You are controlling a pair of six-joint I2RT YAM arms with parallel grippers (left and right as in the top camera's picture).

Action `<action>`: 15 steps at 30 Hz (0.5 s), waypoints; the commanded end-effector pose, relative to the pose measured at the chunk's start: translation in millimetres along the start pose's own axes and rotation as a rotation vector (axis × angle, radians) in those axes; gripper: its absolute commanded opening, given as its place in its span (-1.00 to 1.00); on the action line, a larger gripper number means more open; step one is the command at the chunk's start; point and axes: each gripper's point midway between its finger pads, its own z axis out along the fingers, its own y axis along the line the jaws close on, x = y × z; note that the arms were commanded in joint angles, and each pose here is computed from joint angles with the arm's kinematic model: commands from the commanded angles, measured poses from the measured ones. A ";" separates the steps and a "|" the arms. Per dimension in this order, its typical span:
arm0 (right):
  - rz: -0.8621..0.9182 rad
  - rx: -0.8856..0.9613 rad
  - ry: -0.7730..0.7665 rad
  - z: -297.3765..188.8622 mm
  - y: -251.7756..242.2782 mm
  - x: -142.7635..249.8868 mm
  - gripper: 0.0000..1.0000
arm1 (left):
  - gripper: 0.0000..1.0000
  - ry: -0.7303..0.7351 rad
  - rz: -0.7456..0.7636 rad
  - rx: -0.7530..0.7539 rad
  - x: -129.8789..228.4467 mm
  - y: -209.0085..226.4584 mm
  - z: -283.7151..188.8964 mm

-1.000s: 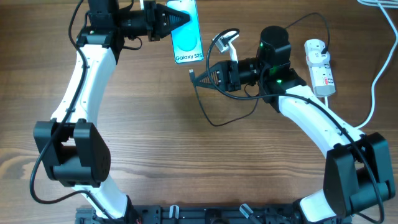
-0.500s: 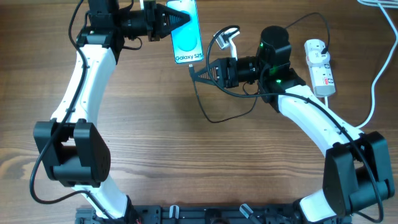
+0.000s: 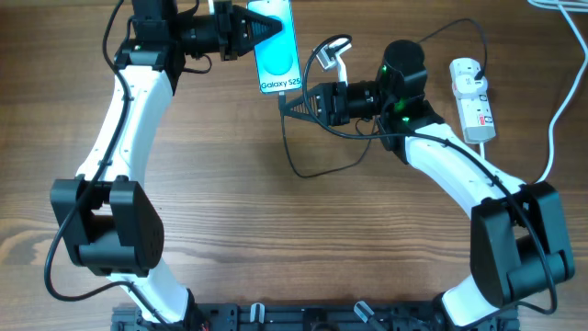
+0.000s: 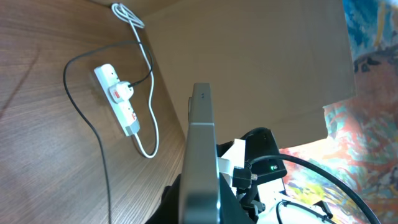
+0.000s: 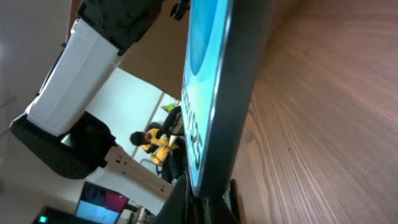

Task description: Plug charger to phone and switch on socket

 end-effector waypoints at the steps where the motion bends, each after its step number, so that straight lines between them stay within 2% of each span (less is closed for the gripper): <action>1: 0.009 -0.016 -0.017 -0.7 0.2 -5.5 -0.92 | -0.92 0.044 0.015 0.045 7.2 -14.7 4.2; 6: -0.002 -0.030 -0.018 -3.0 6.0 -7.9 -0.92 | -0.92 0.069 0.034 0.072 11.6 -19.2 3.7; 10: -0.037 -0.031 -0.028 -11.1 7.8 -12.0 -0.91 | -0.92 0.125 0.104 0.140 22.4 -29.6 1.6; 15: -0.096 -0.029 -0.079 -16.8 14.0 -24.0 -0.91 | -0.92 0.147 0.062 0.138 34.1 -23.5 4.4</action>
